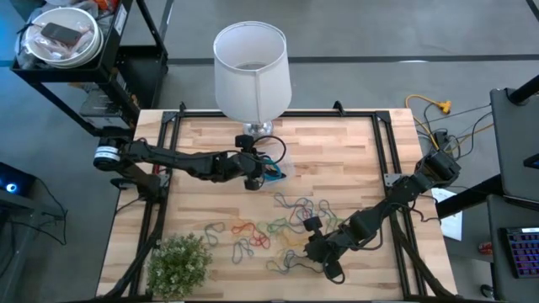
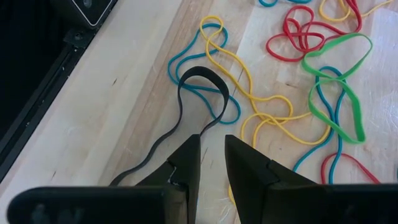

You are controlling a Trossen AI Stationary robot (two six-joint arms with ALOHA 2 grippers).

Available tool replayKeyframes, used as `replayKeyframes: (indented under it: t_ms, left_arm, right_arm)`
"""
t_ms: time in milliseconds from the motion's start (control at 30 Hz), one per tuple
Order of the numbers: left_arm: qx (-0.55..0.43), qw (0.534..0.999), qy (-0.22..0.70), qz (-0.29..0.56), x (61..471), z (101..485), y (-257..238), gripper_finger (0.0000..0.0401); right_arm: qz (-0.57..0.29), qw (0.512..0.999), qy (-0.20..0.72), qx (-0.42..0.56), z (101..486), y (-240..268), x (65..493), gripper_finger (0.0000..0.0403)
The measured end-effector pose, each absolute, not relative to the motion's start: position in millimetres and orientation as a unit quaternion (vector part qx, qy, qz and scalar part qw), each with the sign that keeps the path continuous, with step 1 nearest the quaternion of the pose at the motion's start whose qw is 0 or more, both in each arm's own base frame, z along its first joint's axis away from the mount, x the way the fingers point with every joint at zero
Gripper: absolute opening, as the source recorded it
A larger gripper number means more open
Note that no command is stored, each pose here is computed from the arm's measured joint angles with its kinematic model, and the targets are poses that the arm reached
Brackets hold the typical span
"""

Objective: Pick and place rubber bands into bin
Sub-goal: Put the blue rubber band into the transparent container, then put the black rubber band into the transparent container

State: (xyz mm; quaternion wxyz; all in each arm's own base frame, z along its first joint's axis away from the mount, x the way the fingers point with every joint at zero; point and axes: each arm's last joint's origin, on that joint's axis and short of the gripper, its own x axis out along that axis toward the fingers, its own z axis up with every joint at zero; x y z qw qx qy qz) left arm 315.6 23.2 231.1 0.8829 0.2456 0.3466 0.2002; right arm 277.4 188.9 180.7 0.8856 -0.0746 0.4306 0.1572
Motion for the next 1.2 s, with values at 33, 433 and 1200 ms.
replayKeyframes:
  t_ms: [33,433,1200]
  left_arm:
    - [0.245,0.883,0.346,0.200,315.7,231.2,23.2,0.0151]
    - [0.248,0.889,0.337,0.189,314.0,235.6,14.3,0.0151]
    - [0.232,0.921,0.313,0.033,271.2,246.8,-101.3,0.0151]
  right_arm:
    - [0.157,0.886,0.430,-0.074,180.7,188.8,277.5,0.0068]
    - [0.154,0.886,0.431,-0.067,180.8,188.9,277.5,0.0068]
    - [0.141,0.889,0.436,-0.009,141.5,201.5,292.8,0.0068]
